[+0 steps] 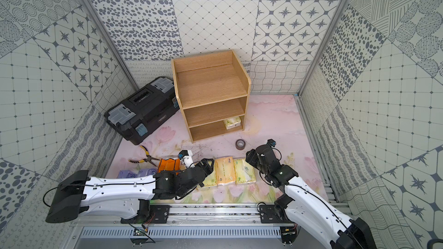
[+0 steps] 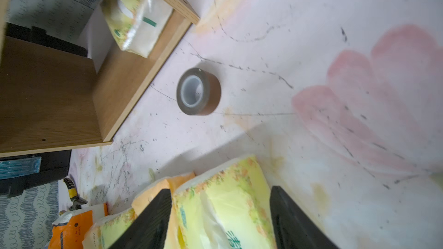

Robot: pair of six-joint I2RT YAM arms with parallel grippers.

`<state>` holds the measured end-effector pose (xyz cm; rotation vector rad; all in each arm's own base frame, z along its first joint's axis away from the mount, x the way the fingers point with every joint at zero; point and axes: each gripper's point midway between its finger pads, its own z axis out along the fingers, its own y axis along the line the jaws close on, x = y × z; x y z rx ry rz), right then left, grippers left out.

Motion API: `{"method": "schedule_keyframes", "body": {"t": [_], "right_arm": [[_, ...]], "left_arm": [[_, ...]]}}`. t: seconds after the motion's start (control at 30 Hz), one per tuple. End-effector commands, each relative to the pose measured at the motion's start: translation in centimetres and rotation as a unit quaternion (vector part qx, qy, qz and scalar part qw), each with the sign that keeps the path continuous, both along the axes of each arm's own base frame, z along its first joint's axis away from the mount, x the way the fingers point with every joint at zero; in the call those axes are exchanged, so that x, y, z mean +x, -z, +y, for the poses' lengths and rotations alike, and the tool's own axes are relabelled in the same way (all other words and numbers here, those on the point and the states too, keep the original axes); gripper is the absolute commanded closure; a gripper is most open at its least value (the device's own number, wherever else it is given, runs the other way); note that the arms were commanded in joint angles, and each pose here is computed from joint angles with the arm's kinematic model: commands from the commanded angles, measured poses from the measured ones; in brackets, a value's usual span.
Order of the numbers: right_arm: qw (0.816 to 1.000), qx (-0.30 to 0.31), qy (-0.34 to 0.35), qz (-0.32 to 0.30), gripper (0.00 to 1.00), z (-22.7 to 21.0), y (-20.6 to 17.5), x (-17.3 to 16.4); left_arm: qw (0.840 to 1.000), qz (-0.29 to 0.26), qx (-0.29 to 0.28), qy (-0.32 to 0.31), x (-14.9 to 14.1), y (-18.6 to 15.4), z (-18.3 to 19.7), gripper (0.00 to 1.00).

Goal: Remove the tissue boxes from the shelf
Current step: Move the box of tissues to the center of the board, then pick up a box of tissues from the shelf.

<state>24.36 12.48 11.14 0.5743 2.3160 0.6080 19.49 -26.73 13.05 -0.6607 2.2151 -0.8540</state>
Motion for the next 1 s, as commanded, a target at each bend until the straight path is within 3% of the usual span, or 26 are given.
{"method": "schedule_keyframes", "body": {"t": [0.0,0.27,0.6,0.97], "right_arm": [[0.998,0.008,0.002,-0.055,0.38,1.4,-2.8,3.2],[0.994,0.082,0.027,-0.070,0.54,5.6,-2.5,9.3],[0.986,0.133,0.066,-0.077,0.52,8.1,-1.4,15.1],[0.977,0.173,0.101,-0.070,0.54,9.4,0.7,18.1]], "left_arm": [[1.000,-0.003,-0.010,-0.015,0.7,-0.3,0.9,0.16],[0.999,-0.027,-0.017,-0.025,1.4,-1.4,2.3,0.16],[0.998,-0.048,-0.017,-0.032,1.4,-1.8,3.9,0.15],[0.997,-0.056,-0.028,-0.036,1.3,-1.7,4.5,0.15]]}}
